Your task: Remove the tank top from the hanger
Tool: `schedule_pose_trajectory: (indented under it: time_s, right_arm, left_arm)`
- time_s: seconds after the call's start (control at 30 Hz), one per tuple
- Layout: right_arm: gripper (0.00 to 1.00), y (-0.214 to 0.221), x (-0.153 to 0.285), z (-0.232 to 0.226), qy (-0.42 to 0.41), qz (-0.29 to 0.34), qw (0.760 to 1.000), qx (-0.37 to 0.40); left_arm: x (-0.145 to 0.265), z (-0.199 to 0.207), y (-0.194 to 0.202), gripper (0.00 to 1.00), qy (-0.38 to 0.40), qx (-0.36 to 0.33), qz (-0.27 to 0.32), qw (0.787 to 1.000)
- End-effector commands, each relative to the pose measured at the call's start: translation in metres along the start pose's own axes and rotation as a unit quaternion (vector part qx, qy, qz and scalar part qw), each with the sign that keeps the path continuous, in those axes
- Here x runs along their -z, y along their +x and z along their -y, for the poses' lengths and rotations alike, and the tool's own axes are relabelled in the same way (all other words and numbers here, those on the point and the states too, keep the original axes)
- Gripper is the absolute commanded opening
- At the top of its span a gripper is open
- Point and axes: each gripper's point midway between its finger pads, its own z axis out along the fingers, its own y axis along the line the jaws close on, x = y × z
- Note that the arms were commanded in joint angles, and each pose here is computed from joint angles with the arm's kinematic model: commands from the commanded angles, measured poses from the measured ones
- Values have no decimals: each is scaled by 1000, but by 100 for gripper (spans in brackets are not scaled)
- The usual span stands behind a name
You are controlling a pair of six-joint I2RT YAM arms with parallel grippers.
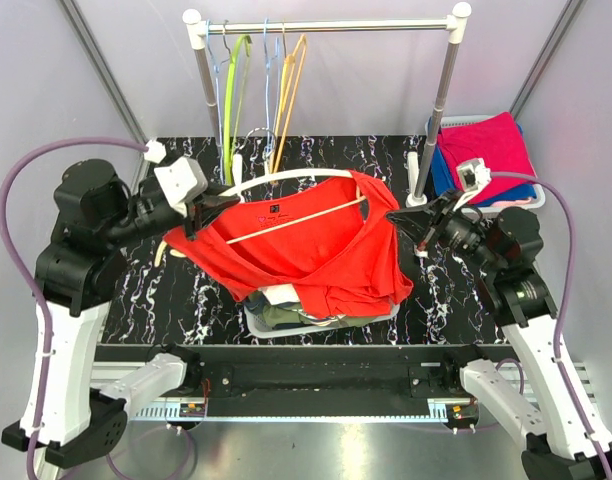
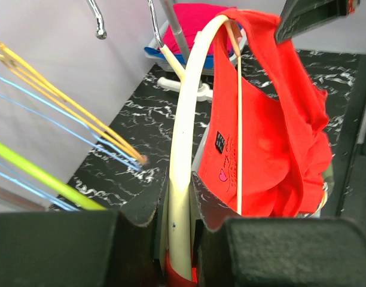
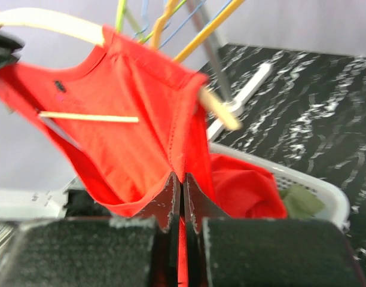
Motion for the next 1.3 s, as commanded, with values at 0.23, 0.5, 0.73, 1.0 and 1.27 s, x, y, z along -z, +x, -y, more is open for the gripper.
schedule_pose_trajectory:
  time_s: [0.23, 0.5, 0.73, 1.0, 1.27]
  right_arm:
    - [0, -32, 5, 45, 154, 55, 986, -11]
    - [0, -17, -7, 52, 147, 22, 988, -29]
    - [2, 28, -11, 44, 80, -44, 996, -22]
    - [64, 29, 6, 25, 53, -85, 994, 35]
    - [92, -9, 50, -27, 18, -62, 985, 158]
  left_arm:
    - [33, 26, 4, 0, 14, -111, -7, 994]
    - [46, 43, -8, 0, 29, -115, 9, 993]
    - [48, 28, -45, 0, -13, -111, 58, 992]
    - [37, 25, -64, 0, 11, -73, 83, 994]
    - [28, 19, -27, 0, 2, -72, 46, 996]
